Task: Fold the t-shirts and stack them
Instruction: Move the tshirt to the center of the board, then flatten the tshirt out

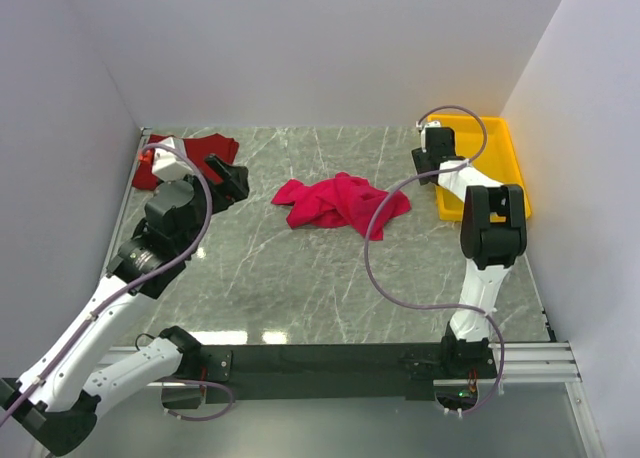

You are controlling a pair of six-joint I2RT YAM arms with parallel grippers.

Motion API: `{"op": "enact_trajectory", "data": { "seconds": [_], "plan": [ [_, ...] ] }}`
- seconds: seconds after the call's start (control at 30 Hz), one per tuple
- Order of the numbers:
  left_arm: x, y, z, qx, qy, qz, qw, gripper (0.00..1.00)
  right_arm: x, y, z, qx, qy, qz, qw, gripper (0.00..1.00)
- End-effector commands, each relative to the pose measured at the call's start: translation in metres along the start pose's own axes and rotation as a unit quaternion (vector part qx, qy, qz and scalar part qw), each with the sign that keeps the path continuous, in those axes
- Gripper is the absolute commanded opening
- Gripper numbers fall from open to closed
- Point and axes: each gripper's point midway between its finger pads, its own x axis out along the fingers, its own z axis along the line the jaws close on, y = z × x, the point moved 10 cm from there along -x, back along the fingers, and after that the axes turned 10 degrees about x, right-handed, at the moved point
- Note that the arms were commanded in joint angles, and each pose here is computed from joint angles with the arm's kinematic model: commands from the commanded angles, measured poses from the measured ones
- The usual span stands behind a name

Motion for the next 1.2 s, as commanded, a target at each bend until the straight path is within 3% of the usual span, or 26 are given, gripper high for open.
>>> {"op": "enact_trajectory", "data": {
  "seconds": [0.0, 0.17, 0.27, 0.3, 0.37, 0.5, 0.67, 0.7, 0.73, 0.8, 0.87, 0.97, 1.17],
  "plan": [
    [0.007, 0.000, -0.009, 0.000, 0.036, 0.000, 0.999, 0.91, -0.036, -0.034, -0.016, -0.005, -0.027, -0.054, 0.998, 0.70],
    [0.022, 0.020, -0.025, 0.045, 0.129, 0.054, 0.989, 0.92, -0.098, -0.044, -0.017, -0.069, -0.183, -0.075, 0.978, 0.71],
    [0.034, 0.042, -0.033, 0.087, 0.217, 0.113, 0.966, 0.91, -0.132, -0.022, -0.004, -0.110, -0.340, -0.080, 0.930, 0.71],
    [0.039, 0.047, -0.034, 0.095, 0.236, 0.125, 0.959, 0.90, -0.143, -0.013, 0.003, -0.136, -0.408, -0.084, 0.899, 0.69],
    [0.051, 0.070, -0.038, 0.121, 0.295, 0.174, 0.932, 0.89, -0.162, 0.002, 0.005, -0.151, -0.451, -0.105, 0.873, 0.69],
    [0.079, 0.093, -0.049, 0.154, 0.356, 0.216, 0.896, 0.87, -0.186, 0.021, 0.009, -0.179, -0.525, -0.116, 0.824, 0.65],
    [0.125, 0.111, -0.064, 0.166, 0.352, 0.252, 0.886, 0.84, -0.194, 0.040, 0.020, -0.229, -0.581, -0.124, 0.771, 0.65],
    [0.130, 0.113, -0.064, 0.163, 0.343, 0.260, 0.888, 0.84, -0.194, 0.037, 0.027, -0.239, -0.583, -0.122, 0.767, 0.65],
    [0.136, 0.116, -0.063, 0.165, 0.321, 0.261, 0.895, 0.84, -0.184, 0.037, 0.035, -0.247, -0.566, -0.098, 0.781, 0.65],
    [0.137, 0.117, -0.059, 0.162, 0.301, 0.258, 0.904, 0.84, -0.184, 0.025, 0.055, -0.274, -0.562, -0.095, 0.774, 0.65],
    [0.134, 0.116, -0.052, 0.166, 0.266, 0.244, 0.918, 0.85, -0.175, 0.015, 0.067, -0.271, -0.529, -0.079, 0.800, 0.65],
    [0.122, 0.114, -0.039, 0.169, 0.219, 0.223, 0.935, 0.86, -0.167, -0.002, 0.077, -0.254, -0.501, -0.099, 0.821, 0.65],
    [0.089, 0.109, -0.012, 0.162, 0.159, 0.196, 0.954, 0.89, -0.159, -0.002, 0.095, -0.281, -0.472, -0.092, 0.830, 0.60]
  ]
}}
